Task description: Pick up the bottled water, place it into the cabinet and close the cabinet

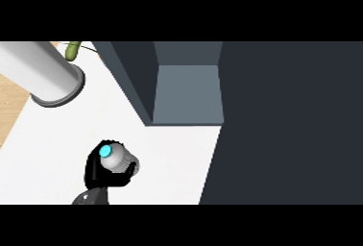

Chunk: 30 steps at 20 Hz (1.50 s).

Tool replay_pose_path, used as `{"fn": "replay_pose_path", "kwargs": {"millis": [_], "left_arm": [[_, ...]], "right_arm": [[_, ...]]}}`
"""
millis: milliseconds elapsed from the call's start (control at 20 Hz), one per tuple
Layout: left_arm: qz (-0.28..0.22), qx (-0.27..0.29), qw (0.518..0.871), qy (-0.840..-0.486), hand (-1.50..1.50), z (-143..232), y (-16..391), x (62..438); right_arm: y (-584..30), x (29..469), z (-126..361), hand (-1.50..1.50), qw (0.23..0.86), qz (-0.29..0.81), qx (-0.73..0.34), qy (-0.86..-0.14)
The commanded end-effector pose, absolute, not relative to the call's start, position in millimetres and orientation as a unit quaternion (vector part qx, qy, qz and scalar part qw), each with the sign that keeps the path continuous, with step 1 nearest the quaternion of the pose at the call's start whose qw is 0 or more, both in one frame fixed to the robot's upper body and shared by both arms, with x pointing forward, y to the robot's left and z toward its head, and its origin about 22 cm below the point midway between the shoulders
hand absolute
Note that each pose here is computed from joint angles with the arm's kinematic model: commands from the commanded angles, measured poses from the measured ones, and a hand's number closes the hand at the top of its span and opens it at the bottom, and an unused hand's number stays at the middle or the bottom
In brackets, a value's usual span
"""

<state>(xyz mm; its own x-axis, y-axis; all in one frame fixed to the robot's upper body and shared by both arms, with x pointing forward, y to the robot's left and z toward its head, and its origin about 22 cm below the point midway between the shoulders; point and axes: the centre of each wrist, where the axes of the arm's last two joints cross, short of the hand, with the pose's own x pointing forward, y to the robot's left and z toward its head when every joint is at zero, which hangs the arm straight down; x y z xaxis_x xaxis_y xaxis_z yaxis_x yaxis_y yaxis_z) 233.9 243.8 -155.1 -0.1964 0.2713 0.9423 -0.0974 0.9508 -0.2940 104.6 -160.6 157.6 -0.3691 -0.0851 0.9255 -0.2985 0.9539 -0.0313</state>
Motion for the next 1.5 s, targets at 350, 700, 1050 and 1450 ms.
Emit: {"fn": "replay_pose_path", "kwargs": {"millis": [350,700,1050,1450], "left_arm": [[0.131,-0.127,0.635,-0.750,1.50,-101,214,222],[0.125,-0.118,0.628,-0.759,1.50,-45,183,221],[0.095,-0.116,0.606,-0.781,1.50,-9,150,243],[0.084,-0.109,0.614,-0.777,1.50,27,126,277]], "right_arm": [[-173,92,176,-1.50,0.534,0.103,0.113,-0.832],[-166,89,192,-1.50,0.537,0.094,0.118,-0.830],[-169,103,173,-1.50,0.534,0.090,0.112,-0.833],[-176,78,183,-1.50,0.536,0.099,0.123,-0.830]]}}
